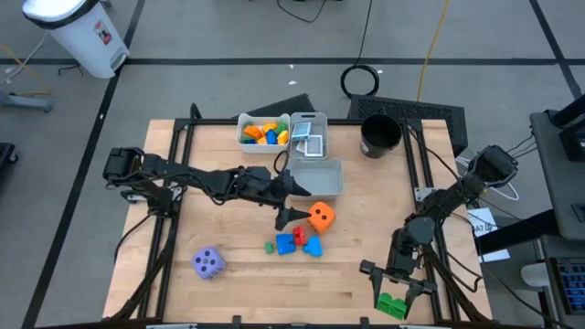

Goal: Pick & Place Toys
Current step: Put the green game piece into the white bin

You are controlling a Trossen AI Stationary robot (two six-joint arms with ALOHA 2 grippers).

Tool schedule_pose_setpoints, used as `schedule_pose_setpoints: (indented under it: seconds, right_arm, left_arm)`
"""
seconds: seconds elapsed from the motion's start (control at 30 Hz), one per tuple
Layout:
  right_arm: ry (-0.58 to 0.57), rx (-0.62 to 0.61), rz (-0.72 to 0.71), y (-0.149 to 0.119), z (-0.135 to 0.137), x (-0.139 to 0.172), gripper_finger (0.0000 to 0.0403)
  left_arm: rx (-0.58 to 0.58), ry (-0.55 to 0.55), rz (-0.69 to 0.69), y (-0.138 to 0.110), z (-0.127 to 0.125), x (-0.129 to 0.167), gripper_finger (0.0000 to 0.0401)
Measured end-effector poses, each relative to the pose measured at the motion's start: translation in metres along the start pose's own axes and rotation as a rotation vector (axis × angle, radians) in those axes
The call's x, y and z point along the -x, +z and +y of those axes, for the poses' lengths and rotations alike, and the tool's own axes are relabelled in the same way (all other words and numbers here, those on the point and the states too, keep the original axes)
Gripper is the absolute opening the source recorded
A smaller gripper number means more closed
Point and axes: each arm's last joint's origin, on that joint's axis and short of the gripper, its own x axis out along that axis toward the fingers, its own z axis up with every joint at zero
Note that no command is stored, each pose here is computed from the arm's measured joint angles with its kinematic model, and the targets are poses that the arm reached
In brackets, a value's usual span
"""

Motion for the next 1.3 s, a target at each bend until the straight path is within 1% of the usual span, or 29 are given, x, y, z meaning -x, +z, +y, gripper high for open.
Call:
schedule_pose_setpoints:
  seconds: [0.33,0.8,1.3]
  right_arm:
    - [0.001,0.001,-0.002,0.000,0.000,0.000,0.0256]
    - [0.043,0.090,-0.150,0.016,0.007,0.000,0.0257]
    - [0.043,0.089,-0.149,0.015,0.007,0.000,0.0256]
  left_arm:
    - [0.000,0.000,0.000,0.000,0.000,0.000,0.0349]
    - [-0.001,0.000,0.001,0.000,0.000,0.000,0.0349]
    - [-0.001,0.000,0.001,0.000,0.000,0.000,0.0349]
